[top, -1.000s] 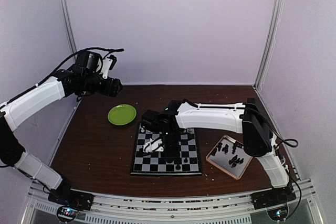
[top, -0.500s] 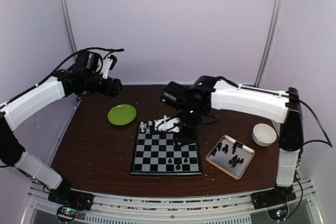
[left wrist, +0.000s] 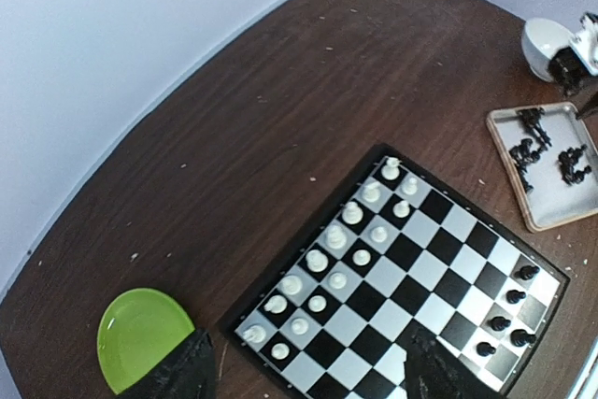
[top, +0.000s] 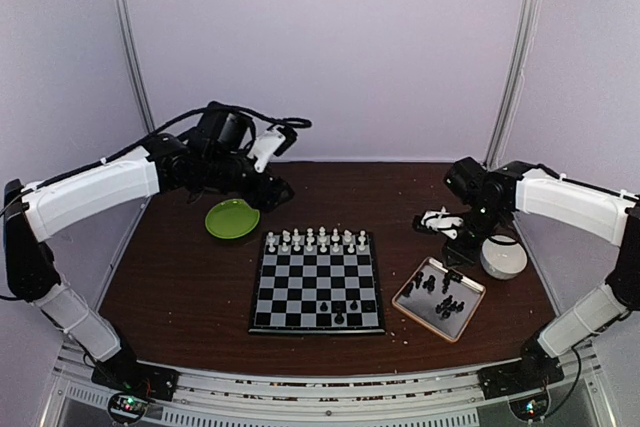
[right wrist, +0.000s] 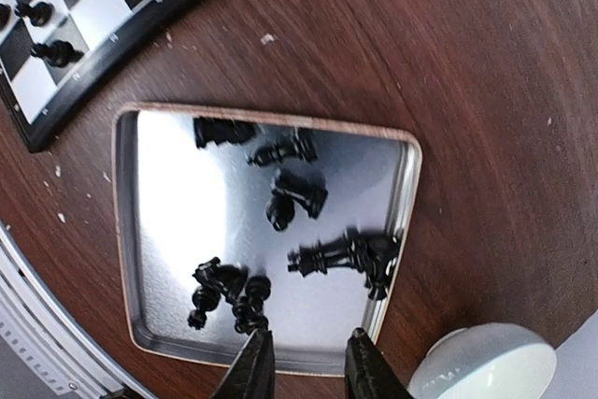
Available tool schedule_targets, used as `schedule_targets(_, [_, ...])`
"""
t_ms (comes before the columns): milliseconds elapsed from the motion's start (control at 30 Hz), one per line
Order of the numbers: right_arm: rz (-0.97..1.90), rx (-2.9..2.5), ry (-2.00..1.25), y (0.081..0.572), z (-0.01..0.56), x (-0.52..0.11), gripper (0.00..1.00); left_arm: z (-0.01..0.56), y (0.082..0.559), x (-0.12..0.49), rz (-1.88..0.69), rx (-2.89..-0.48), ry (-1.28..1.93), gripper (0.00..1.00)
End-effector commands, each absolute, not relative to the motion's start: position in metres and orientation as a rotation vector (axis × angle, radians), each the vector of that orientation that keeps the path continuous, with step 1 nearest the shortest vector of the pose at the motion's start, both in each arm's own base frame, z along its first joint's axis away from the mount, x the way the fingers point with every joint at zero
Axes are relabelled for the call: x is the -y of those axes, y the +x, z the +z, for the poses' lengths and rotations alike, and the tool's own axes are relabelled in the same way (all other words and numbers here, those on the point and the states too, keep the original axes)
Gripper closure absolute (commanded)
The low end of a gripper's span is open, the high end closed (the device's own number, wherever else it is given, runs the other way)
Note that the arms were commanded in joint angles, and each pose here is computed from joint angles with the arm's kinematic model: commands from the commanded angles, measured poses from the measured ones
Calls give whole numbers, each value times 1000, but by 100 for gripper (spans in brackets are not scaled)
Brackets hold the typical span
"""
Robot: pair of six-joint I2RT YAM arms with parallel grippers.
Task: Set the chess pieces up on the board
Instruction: Pick up the pawn from the storage box.
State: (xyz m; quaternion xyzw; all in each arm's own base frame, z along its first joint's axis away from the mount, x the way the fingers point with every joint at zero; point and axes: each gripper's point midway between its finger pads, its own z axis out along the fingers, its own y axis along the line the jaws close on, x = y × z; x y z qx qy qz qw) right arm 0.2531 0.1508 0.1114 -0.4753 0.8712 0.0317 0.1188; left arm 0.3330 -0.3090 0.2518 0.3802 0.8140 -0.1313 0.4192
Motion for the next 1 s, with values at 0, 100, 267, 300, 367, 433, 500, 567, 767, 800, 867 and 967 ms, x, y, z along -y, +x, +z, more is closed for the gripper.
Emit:
schedule_targets(0, [116,-2524,-1279,255,111,-131,73,237,313,363,-265,-1992,1138,30])
schedule_targets(100, [114,-2541,-1300,250,100,-122,73,223,302,401,-308,-2000,1183,30])
schedule_targets(267, [146,-2532,-1378,250,86,-131,72,212,287,450,-408,-1987,1164,30])
schedule_targets(300, [162,-2520,-1404,249,85,-135,72,212,284,455,-436,-1992,1147,30])
schedule_targets(367, [189,-2497,-1454,247,85,-145,72,214,280,460,-492,-1999,1101,30])
schedule_targets(433, [193,-2473,-1503,246,84,-155,72,213,278,457,-529,-2004,1039,29])
schedule_targets(500, [185,-2463,-1539,246,81,-162,72,213,279,447,-529,-1997,966,27])
schedule_targets(567, [175,-2464,-1562,249,77,-168,72,214,280,433,-510,-1993,907,26])
schedule_targets(767, [98,-2513,-1594,252,54,-169,73,209,283,405,-428,-2025,814,25])
schedule_targets(800, [90,-2518,-1598,253,52,-169,73,207,282,404,-431,-2027,813,25])
schedule_targets(867, [81,-2526,-1598,253,49,-170,73,204,281,403,-435,-2033,812,25])
schedule_targets(967, [72,-2533,-1595,255,46,-170,74,203,280,404,-439,-2032,819,25])
